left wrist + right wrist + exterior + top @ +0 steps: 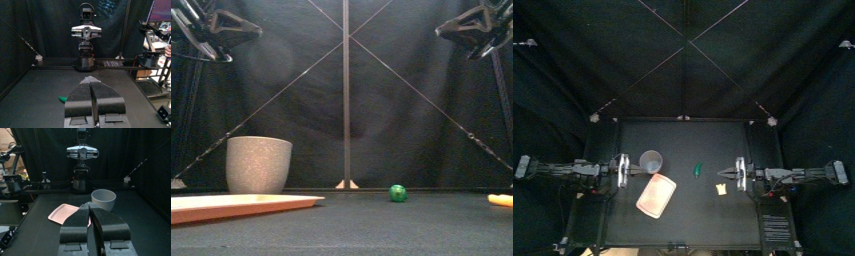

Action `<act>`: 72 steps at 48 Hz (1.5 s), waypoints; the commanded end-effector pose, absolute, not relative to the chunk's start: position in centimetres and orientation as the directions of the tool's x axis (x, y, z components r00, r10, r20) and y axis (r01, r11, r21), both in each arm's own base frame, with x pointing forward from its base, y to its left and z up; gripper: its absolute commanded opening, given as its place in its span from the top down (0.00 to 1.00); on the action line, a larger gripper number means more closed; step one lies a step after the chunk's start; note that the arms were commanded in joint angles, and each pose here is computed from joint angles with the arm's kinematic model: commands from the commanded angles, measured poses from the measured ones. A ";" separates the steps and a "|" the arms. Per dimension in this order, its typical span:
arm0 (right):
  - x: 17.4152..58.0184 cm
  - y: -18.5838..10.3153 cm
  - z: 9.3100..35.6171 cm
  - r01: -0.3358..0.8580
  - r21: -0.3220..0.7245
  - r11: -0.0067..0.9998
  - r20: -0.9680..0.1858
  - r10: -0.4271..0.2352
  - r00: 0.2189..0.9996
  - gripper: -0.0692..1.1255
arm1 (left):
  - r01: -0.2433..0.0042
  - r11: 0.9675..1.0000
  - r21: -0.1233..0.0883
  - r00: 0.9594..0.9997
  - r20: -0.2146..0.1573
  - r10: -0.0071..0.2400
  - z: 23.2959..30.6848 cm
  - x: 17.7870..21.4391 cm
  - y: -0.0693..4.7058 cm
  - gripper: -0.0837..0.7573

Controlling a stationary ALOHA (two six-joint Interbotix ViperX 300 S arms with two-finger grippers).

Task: Pick the green pepper then place it on the pink plate
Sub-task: Pick the green pepper

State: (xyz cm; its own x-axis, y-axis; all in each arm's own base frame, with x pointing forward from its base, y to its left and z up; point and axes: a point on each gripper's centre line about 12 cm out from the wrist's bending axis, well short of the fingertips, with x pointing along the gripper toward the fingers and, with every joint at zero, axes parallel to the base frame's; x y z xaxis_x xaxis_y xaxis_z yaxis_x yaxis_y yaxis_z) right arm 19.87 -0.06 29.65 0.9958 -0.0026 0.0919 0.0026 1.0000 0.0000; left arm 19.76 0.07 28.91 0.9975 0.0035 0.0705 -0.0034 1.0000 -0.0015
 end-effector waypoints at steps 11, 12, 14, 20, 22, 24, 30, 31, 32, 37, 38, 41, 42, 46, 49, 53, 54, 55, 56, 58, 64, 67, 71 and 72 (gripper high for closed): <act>22.4 -1.1 27.4 0.084 0.257 0.963 -0.061 -0.070 0.996 0.82 | -0.028 0.999 -0.019 0.998 -0.060 0.027 27.70 20.00 0.51 0.78; 22.6 -1.3 27.2 0.097 0.284 0.954 -0.076 -0.079 0.994 0.81 | -0.031 0.999 -0.019 0.997 -0.069 0.030 27.64 20.00 0.56 0.78; 23.0 -1.6 26.8 0.124 0.340 0.932 -0.106 -0.093 0.990 0.78 | -0.037 0.999 -0.019 0.996 -0.084 0.035 27.43 19.95 0.68 0.78; 24.2 -2.8 25.2 0.236 0.500 0.833 -0.215 -0.144 0.966 0.65 | -0.062 0.998 -0.024 0.991 -0.116 0.059 26.90 19.88 1.16 0.78; 24.6 -3.3 24.3 0.286 0.547 0.786 -0.266 -0.161 0.950 0.57 | -0.067 0.997 -0.024 0.991 -0.119 0.064 26.77 19.85 1.25 0.78; 25.0 -3.5 23.6 0.320 0.577 0.752 -0.306 -0.165 0.938 0.49 | -0.070 0.997 -0.024 0.990 -0.122 0.067 26.65 19.82 1.31 0.78; 26.3 -4.0 21.6 0.401 0.609 0.684 -0.408 -0.162 0.898 0.25 | -0.076 0.997 -0.022 0.989 -0.127 0.073 26.41 19.77 1.43 0.78; 26.6 -4.0 21.3 0.411 0.614 0.674 -0.421 -0.161 0.893 0.21 | -0.078 0.997 -0.022 0.989 -0.127 0.074 26.41 19.76 1.46 0.78; 27.0 -4.0 20.9 0.426 0.616 0.663 -0.440 -0.159 0.884 0.16 | -0.079 0.997 -0.021 0.989 -0.125 0.076 26.43 19.76 1.49 0.78; 28.6 -4.4 19.6 0.473 0.619 0.627 -0.493 -0.158 0.856 0.06 | -0.085 0.996 -0.022 0.989 -0.125 0.082 26.43 19.75 1.61 0.78; 29.0 -4.5 19.3 0.482 0.618 0.621 -0.503 -0.159 0.849 0.06 | -0.087 0.996 -0.022 0.988 -0.127 0.084 26.37 19.74 1.64 0.78; 30.0 -5.1 18.7 0.513 0.621 0.593 -0.527 -0.168 0.833 0.06 | -0.089 0.996 -0.022 0.988 -0.129 0.085 26.31 19.72 1.67 0.78; 30.4 -5.2 18.4 0.522 0.622 0.584 -0.535 -0.170 0.828 0.06 | -0.090 0.996 -0.022 0.988 -0.129 0.087 26.27 19.69 1.70 0.78; 32.0 -6.1 17.5 0.559 0.628 0.542 -0.561 -0.184 0.808 0.06 | -0.096 0.995 -0.022 0.986 -0.138 0.092 25.93 19.63 1.82 0.78; 32.9 -6.9 16.9 0.587 0.634 0.503 -0.579 -0.194 0.792 0.06 | -0.101 0.995 -0.024 0.985 -0.144 0.097 25.68 19.57 1.90 0.78; 33.7 -7.8 16.0 0.627 0.641 0.443 -0.612 -0.197 0.766 0.07 | -0.108 0.994 -0.024 0.983 -0.151 0.103 25.34 19.45 2.01 0.78; 33.9 -7.9 15.8 0.636 0.639 0.432 -0.623 -0.195 0.758 0.07 | -0.109 0.994 -0.024 0.983 -0.153 0.104 25.27 19.43 2.04 0.78; 34.0 -8.1 15.5 0.648 0.637 0.417 -0.635 -0.192 0.748 0.07 | -0.109 0.994 -0.024 0.982 -0.154 0.104 25.21 19.42 2.04 0.78; 34.1 -8.3 15.4 0.658 0.636 0.404 -0.645 -0.190 0.740 0.07 | -0.111 0.993 -0.025 0.982 -0.157 0.106 25.12 19.42 2.07 0.78; 34.2 -8.6 14.9 0.679 0.629 0.379 -0.667 -0.184 0.722 0.07 | -0.111 0.994 -0.024 0.982 -0.159 0.106 25.06 19.40 2.07 0.78; 34.4 -9.0 13.7 0.741 0.591 0.319 -0.745 -0.137 0.653 0.07 | -0.111 0.994 -0.024 0.981 -0.160 0.106 24.99 19.39 2.06 0.78; 34.6 -9.1 13.5 0.758 0.572 0.313 -0.769 -0.117 0.629 0.07 | -0.111 0.993 -0.025 0.982 -0.159 0.106 25.01 19.39 2.07 0.78; 34.8 -9.1 13.4 0.770 0.553 0.319 -0.789 -0.097 0.607 0.07 | -0.112 0.993 -0.028 0.982 -0.157 0.106 25.03 19.39 2.07 0.78; 34.9 -9.1 13.4 0.771 0.550 0.321 -0.792 -0.093 0.603 0.07 | -0.112 0.993 -0.028 0.982 -0.156 0.106 25.05 19.40 2.07 0.78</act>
State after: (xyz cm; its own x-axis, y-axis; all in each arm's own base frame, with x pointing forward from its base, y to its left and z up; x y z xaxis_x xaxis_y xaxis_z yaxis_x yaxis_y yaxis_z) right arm 34.17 -8.74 12.15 0.5875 -0.0946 -0.8037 0.7831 0.3170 0.5351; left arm 19.19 1.98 24.45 0.9791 0.1023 -0.1755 -0.1080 0.9939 -0.0235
